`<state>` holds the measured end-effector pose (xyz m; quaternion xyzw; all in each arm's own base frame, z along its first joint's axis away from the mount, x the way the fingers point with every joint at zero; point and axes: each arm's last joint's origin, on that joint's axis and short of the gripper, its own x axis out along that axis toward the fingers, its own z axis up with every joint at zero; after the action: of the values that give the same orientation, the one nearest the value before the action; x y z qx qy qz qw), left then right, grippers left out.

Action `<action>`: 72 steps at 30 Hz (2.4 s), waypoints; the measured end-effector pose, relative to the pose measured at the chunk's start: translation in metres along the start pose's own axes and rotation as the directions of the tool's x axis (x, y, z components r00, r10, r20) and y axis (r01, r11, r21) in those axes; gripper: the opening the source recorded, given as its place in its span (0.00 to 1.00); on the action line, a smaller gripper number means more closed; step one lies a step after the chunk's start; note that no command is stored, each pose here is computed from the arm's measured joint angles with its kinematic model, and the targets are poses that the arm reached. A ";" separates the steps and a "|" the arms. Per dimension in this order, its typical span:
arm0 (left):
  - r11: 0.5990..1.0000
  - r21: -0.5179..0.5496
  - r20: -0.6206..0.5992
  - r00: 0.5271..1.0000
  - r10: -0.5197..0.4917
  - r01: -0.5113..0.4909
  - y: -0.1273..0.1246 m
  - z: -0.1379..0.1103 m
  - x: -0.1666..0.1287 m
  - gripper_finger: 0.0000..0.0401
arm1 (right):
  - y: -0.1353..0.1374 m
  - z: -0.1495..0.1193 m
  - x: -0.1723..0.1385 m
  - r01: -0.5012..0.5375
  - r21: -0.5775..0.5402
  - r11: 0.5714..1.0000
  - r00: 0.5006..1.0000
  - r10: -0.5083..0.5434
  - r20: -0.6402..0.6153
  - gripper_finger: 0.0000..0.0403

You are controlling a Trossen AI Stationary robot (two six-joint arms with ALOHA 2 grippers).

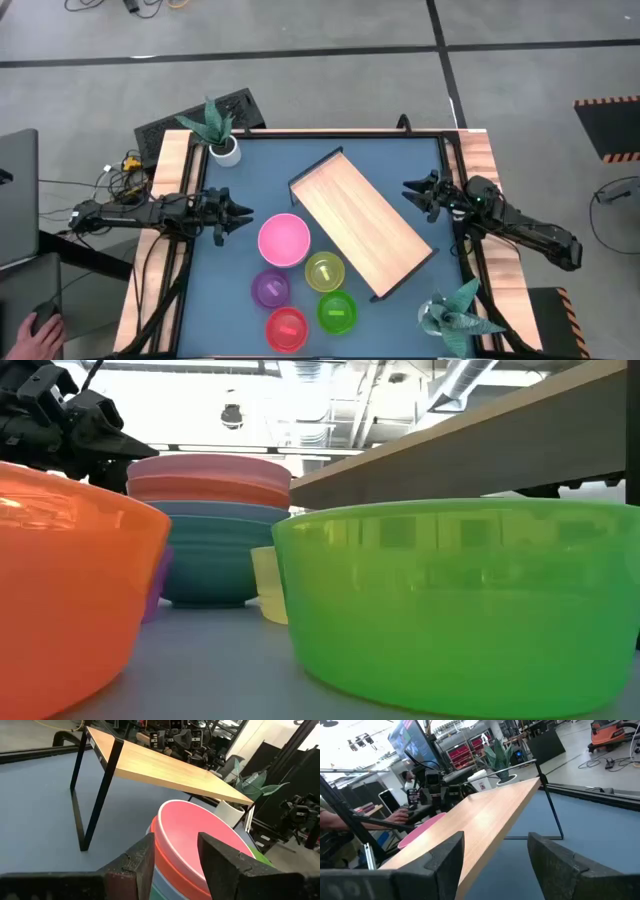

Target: Place and stack bowls onto a shelf

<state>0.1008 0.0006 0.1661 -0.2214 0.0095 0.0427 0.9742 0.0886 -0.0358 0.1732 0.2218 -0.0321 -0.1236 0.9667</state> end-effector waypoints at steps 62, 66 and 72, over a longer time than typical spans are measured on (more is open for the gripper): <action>0.999 -0.008 0.033 0.998 0.050 -0.050 0.001 0.001 0.000 0.34 | 0.000 0.000 0.000 0.000 0.000 1.000 1.000 0.000 0.000 0.61; 0.998 -0.052 0.031 0.998 0.046 -0.045 0.001 0.001 0.000 0.34 | 0.000 0.000 0.000 0.000 0.000 1.000 1.000 0.000 0.000 0.61; 0.995 -0.089 0.033 0.998 0.053 -0.050 0.001 0.001 0.000 0.34 | 0.000 0.000 0.000 0.000 0.000 1.000 1.000 0.000 0.000 0.61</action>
<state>0.1008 0.0024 0.1668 -0.2630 -0.0041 0.0720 0.9621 0.0886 -0.0358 0.1731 0.2219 -0.0320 -0.1236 0.9667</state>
